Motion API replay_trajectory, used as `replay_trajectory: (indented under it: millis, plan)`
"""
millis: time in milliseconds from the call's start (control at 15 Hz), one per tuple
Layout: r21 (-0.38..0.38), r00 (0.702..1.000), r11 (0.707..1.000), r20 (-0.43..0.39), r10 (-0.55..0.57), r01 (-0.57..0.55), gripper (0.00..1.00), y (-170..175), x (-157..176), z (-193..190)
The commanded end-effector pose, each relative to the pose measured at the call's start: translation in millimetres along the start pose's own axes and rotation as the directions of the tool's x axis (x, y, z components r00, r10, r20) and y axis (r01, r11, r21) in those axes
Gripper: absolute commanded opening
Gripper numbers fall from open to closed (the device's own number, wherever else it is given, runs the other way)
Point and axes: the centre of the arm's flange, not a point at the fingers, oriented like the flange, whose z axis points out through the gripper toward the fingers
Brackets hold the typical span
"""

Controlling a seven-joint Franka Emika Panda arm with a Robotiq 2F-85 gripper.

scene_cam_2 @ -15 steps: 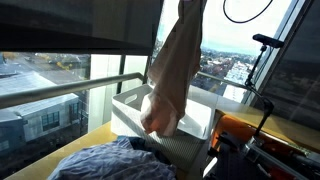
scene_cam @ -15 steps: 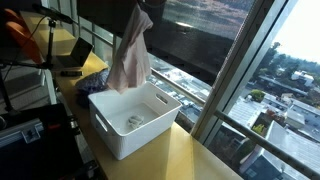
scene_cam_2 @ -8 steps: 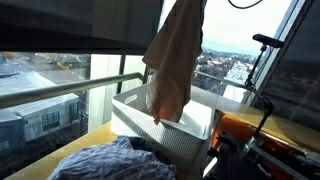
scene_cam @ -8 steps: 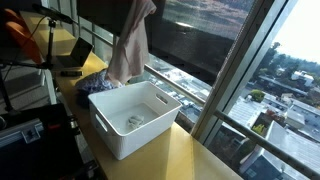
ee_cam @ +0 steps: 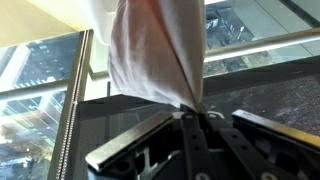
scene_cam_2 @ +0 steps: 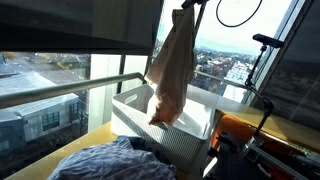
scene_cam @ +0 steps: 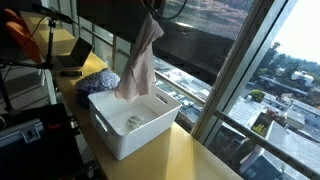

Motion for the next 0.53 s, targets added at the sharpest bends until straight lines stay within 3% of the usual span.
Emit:
replay_trajectory:
  millis: [0,200,467]
  plan:
    - [-0.003,1.000,1.000,0.005,0.027,-0.027,0.01,26,8,16]
    - [-0.020,0.998,0.998,0.025,0.056,-0.055,0.01,50,7,28]
    - [-0.032,0.998,0.997,-0.006,0.067,-0.067,0.01,62,17,3]
